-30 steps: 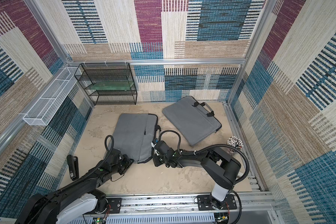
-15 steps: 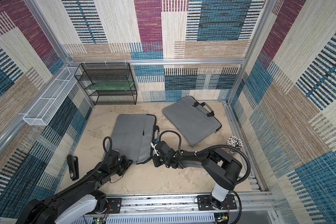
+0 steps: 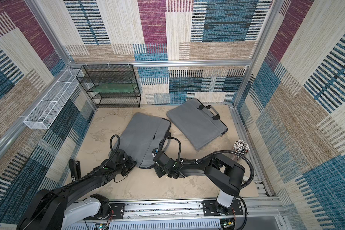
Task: Open the zippered laptop bag and take out the laptop
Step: Unzip the zipper on the zippered laptop bag.
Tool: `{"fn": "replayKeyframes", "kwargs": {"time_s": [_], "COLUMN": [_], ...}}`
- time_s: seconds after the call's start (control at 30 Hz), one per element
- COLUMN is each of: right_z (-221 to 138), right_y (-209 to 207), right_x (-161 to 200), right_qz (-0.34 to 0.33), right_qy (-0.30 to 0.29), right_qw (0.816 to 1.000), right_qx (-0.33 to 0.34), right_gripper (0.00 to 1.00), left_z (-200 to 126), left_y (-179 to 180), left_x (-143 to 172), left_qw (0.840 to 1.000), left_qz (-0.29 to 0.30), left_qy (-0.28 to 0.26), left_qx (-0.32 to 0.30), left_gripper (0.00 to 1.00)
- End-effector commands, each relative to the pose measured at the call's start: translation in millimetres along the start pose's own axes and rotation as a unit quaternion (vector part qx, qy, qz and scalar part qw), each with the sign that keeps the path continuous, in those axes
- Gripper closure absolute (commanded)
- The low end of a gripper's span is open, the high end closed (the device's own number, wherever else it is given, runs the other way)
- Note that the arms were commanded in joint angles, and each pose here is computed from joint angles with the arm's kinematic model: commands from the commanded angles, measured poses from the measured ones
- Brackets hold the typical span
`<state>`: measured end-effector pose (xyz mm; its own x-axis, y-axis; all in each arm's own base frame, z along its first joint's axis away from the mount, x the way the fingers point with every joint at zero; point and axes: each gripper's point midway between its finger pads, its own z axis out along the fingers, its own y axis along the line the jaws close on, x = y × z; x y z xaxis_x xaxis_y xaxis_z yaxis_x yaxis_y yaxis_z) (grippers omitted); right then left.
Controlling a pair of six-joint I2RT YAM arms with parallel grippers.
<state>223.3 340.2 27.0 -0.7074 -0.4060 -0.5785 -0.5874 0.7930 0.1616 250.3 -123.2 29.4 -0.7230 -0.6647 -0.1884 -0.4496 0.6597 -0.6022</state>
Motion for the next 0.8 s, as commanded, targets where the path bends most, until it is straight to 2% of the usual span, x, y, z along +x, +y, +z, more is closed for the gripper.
{"fn": "replayKeyframes", "kwargs": {"time_s": [0.0, 0.2, 0.37, 0.7, 0.77], "right_z": [1.9, 2.4, 1.7, 15.9, 21.9], "right_y": [-28.6, -38.1, -43.4, 13.1, 19.6], "right_x": [17.6, 2.2, -2.4, -8.2, -12.9], "right_qz": [0.003, 0.006, 0.004, -0.04, -0.039], "right_qy": [0.036, 0.023, 0.024, 0.032, 0.033], "right_qw": [0.996, 0.996, 0.996, 0.999, 0.999], "right_qx": [0.078, 0.091, 0.084, -0.009, -0.018], "right_gripper": [1.0, 1.0, 1.0, 1.0, 1.0], "left_z": [-0.6, 3.5, 3.7, 8.7, 6.8], "left_y": [51.0, 40.9, 43.6, 36.3, 34.3], "left_x": [-5.0, -5.8, -11.3, -35.9, -37.5], "left_qw": [0.994, 0.995, 0.993, 0.996, 0.996], "left_qz": [0.021, 0.058, 0.068, 0.033, 0.025], "left_qy": [-0.025, -0.009, 0.001, 0.005, 0.005], "left_qx": [-0.108, -0.085, -0.094, -0.088, -0.086], "left_gripper": [1.0, 1.0, 1.0, 1.0, 0.8]}}
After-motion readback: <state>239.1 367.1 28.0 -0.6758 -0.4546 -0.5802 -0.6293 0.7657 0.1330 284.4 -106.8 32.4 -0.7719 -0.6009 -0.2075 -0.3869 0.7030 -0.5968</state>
